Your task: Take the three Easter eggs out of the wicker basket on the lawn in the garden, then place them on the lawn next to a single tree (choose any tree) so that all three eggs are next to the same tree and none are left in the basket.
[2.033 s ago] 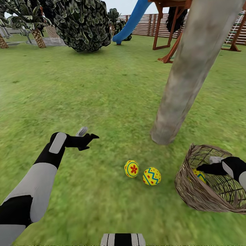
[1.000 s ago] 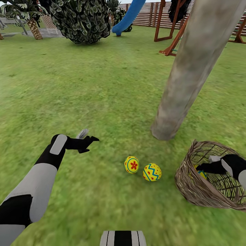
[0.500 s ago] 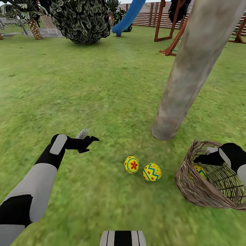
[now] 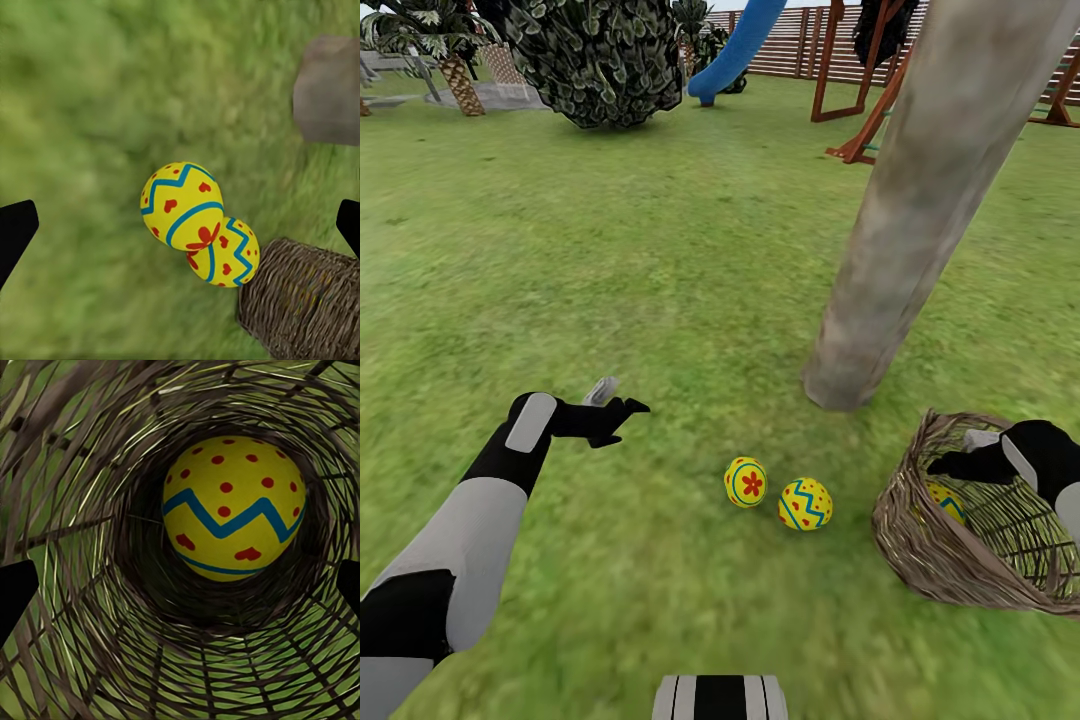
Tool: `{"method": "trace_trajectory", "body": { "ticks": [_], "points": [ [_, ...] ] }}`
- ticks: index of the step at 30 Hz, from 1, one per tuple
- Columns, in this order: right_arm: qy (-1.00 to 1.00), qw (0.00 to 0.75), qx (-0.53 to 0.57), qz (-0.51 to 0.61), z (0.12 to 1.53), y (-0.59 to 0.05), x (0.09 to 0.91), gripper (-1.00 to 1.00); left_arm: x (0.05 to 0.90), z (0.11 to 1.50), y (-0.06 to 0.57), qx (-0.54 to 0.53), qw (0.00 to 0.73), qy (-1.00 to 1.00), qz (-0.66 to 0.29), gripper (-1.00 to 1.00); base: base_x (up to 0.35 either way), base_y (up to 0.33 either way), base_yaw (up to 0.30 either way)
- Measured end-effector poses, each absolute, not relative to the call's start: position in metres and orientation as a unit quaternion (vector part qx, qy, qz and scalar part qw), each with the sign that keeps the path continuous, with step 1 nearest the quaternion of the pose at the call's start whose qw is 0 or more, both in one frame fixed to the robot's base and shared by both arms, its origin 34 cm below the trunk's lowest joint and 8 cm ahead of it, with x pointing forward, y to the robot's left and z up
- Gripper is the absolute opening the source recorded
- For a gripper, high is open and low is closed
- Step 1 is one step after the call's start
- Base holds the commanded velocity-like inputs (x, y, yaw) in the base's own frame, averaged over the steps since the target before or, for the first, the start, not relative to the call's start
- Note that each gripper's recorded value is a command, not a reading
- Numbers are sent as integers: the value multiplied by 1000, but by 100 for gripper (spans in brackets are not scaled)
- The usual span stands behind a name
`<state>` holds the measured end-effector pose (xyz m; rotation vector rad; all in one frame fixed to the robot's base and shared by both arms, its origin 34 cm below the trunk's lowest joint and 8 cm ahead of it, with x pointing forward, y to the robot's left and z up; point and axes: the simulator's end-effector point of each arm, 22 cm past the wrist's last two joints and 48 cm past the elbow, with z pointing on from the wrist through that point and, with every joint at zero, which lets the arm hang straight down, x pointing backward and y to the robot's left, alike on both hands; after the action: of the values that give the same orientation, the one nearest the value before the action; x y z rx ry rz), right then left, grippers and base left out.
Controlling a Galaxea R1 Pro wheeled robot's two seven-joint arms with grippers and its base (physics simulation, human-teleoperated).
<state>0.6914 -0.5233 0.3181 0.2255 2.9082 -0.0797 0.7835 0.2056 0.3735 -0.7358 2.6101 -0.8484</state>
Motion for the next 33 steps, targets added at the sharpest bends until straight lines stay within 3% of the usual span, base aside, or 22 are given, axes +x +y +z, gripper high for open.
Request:
{"method": "trace_trajectory", "body": {
  "ticks": [22,33],
  "points": [
    [990,119,66,-34,291,-528,695,100,780,343,203,-257,133,912,-291,100,0,0,0],
    [990,118,68,-37,284,-533,687,100,840,437,206,-214,239,903,-286,100,0,0,0]
  ]
}}
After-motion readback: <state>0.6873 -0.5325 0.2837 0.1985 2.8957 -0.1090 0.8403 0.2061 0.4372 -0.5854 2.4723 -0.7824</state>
